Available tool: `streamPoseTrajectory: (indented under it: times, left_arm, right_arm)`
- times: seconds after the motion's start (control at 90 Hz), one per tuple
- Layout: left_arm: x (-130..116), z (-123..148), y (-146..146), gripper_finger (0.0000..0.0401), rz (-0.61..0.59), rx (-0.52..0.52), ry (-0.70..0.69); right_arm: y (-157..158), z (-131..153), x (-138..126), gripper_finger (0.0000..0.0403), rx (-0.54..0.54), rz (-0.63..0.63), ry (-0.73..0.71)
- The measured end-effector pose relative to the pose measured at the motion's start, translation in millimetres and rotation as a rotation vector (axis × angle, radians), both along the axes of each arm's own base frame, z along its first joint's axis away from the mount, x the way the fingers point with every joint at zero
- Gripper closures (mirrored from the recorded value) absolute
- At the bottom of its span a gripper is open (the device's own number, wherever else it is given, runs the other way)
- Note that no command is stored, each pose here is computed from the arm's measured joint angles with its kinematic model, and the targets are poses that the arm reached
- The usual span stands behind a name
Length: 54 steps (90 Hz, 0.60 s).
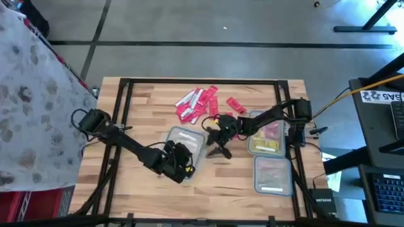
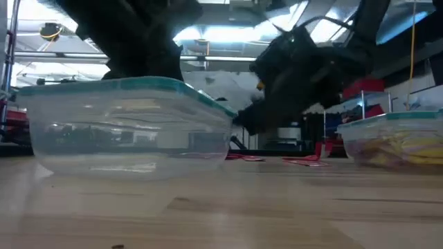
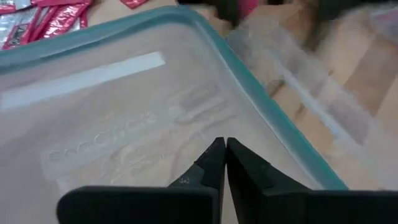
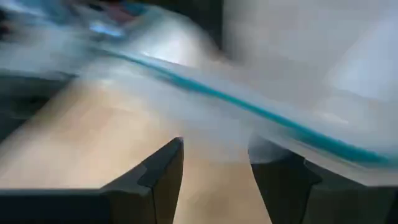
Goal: Sort candy
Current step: Open the left transparent bin
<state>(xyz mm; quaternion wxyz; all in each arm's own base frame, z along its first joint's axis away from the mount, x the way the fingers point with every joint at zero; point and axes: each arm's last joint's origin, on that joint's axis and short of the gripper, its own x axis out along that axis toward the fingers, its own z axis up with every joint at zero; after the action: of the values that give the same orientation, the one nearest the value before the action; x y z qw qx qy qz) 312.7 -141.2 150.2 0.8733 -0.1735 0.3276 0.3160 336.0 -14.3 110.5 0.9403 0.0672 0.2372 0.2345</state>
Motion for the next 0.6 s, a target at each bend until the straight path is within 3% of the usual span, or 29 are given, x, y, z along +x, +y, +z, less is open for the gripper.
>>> streamPoseTrajectory:
  times: [0.178,0.278,0.422,0.6]
  left_arm:
    - [10,27,0,0.0401,-0.065,-0.001,-0.033]
    - [15,45,-2,0.0401,-0.114,0.050,-0.046]
    - [21,75,0,0.0401,-0.153,0.128,-0.078]
    - [14,94,2,0.0401,-0.150,0.150,-0.023]
  right_arm:
    - [-14,-1,3,0.0233,-0.201,-0.451,0.058]
    - [-16,-2,1,0.0233,-0.253,-0.627,0.090]
    - [-9,10,-2,0.0233,-0.268,-0.633,0.090]
    - [19,36,-12,0.0233,-0.309,-0.523,0.095]
